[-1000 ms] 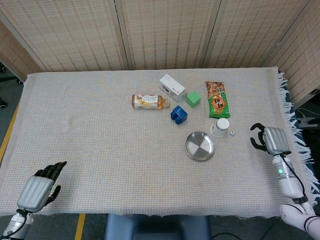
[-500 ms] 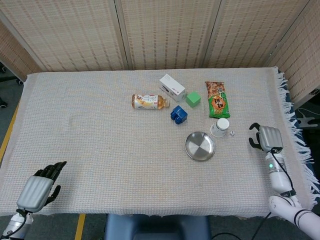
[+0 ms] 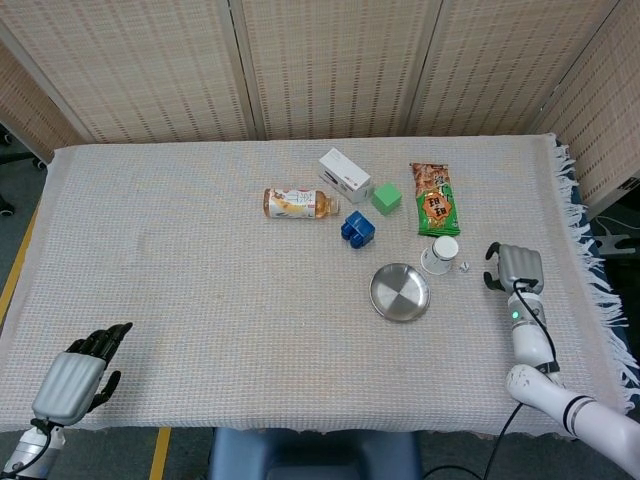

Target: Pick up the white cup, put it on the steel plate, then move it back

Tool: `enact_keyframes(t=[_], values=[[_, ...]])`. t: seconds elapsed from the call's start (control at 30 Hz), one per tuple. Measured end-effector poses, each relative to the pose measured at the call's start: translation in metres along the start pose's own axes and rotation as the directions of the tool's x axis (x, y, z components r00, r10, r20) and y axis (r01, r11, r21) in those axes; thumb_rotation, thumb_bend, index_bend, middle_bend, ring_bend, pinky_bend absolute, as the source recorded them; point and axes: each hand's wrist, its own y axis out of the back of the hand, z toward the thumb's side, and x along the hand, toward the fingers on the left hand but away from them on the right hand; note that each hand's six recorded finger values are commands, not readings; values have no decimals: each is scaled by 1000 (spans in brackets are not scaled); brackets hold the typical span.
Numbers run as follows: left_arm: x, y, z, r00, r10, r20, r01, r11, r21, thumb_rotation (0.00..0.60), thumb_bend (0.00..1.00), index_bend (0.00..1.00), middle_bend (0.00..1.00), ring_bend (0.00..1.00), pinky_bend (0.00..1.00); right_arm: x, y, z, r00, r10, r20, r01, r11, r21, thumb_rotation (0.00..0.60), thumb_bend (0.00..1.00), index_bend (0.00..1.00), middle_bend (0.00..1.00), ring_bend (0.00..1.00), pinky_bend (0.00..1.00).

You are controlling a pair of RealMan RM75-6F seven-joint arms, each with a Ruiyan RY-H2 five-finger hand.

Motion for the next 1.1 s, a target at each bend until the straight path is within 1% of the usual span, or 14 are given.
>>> enact_keyframes(t=[0.23,0.8,1.1], values=[[0,1,-1,1000,3,-3,-3,1000,-3,600,451,71,136,191,373,-5,-11,6,999,34,7,-34,999,17,600,277,414,881,960,867],[-1,2,-1,1000,7,2,-7,1000,-5,600,451,71,136,191,373,-14,-16,14,1000,30,7,-30,999,22,600,269,414,881,960,868],[-2,2,-1,1000,9,1,-9,1000,-6,600,451,71,136,191,373,-18,-19,20,999,30,-13,-30,999,10,600,269,414,884,963,869]])
